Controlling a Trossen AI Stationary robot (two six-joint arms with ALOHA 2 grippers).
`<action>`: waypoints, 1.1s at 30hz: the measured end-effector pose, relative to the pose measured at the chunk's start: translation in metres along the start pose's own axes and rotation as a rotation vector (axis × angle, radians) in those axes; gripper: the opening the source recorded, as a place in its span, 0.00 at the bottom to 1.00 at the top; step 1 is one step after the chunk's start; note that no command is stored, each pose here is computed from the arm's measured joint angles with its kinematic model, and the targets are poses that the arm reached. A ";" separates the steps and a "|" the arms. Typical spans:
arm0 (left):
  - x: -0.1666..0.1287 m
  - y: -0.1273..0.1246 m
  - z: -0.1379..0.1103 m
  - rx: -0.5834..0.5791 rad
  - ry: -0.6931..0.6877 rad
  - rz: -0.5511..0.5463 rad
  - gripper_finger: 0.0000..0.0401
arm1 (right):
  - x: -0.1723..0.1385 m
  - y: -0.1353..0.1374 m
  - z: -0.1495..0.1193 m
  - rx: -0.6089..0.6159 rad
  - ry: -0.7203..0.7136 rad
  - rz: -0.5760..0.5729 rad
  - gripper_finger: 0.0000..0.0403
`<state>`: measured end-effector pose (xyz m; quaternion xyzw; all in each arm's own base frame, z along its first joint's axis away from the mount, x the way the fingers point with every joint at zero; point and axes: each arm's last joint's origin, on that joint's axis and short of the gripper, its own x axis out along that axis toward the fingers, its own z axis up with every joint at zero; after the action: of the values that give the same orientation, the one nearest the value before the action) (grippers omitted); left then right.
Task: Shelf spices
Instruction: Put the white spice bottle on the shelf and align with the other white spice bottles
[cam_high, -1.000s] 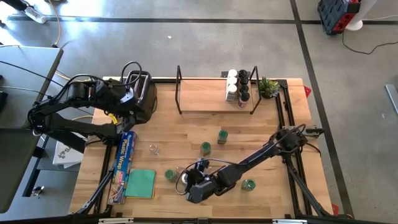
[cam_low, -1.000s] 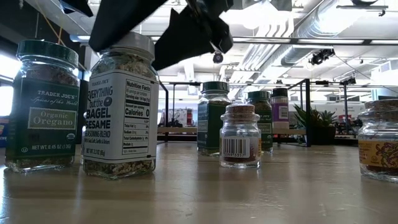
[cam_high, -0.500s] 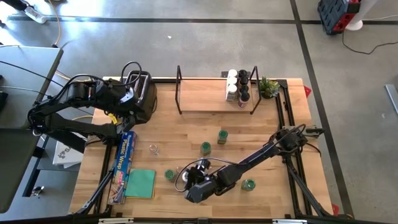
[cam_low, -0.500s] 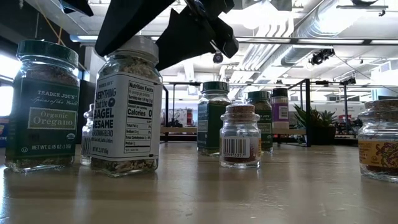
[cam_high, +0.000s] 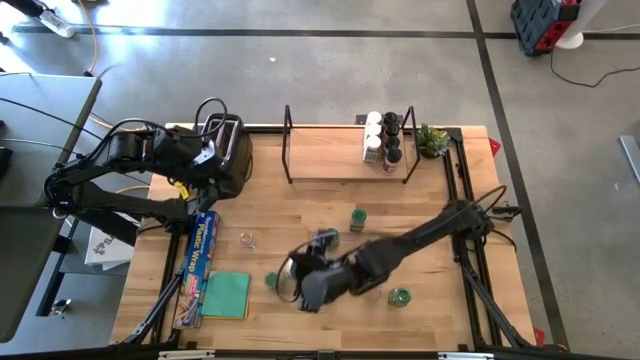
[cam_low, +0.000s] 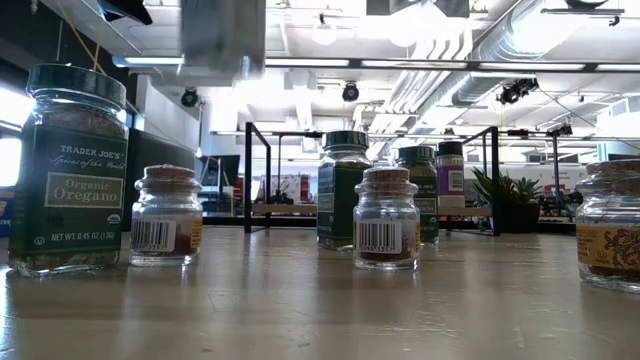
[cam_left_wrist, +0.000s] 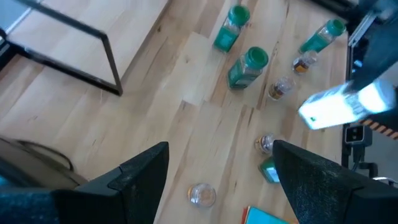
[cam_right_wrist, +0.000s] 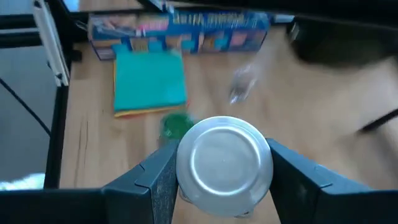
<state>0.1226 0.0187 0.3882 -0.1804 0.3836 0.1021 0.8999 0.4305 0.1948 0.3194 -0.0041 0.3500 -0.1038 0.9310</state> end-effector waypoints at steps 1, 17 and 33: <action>0.000 0.000 0.001 0.001 -0.011 -0.003 0.70 | -0.010 -0.009 0.010 -0.033 0.001 -0.005 0.48; 0.002 -0.005 0.033 -0.088 -0.321 0.055 0.70 | -0.106 -0.251 -0.030 -0.278 0.127 0.078 0.48; 0.033 -0.004 0.047 -0.302 -0.281 0.141 0.70 | -0.046 -0.339 -0.126 -0.452 0.148 0.167 0.48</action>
<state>0.1772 0.0351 0.3948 -0.2700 0.2465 0.2450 0.8979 0.2505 -0.1200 0.2814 -0.1757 0.4304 0.0545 0.8837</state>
